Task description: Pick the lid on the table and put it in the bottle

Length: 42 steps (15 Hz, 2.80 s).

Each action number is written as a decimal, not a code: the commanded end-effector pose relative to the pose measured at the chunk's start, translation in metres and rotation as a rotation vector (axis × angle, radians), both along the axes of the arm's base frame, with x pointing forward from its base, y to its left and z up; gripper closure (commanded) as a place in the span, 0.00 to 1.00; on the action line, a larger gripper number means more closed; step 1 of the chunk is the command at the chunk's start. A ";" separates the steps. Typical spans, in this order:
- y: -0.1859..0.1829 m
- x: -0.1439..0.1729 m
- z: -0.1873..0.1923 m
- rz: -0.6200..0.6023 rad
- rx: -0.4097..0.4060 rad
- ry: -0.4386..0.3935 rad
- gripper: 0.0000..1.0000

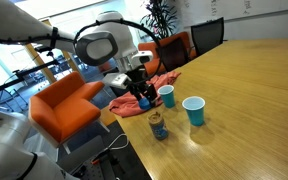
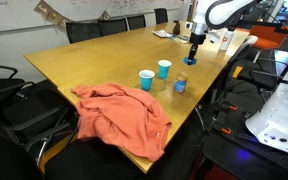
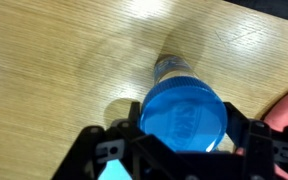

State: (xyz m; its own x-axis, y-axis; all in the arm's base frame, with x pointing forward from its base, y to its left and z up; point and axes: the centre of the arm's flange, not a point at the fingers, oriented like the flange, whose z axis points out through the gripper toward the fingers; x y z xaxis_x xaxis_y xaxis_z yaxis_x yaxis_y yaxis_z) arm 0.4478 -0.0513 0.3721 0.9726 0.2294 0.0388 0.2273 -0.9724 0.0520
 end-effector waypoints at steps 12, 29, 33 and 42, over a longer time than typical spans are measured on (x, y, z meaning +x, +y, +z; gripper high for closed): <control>0.001 -0.021 -0.058 -0.040 0.104 -0.106 0.45; 0.005 0.008 -0.082 -0.054 0.083 -0.051 0.45; 0.006 0.011 -0.087 -0.050 0.078 -0.041 0.45; 0.010 0.016 -0.089 -0.045 0.070 -0.027 0.45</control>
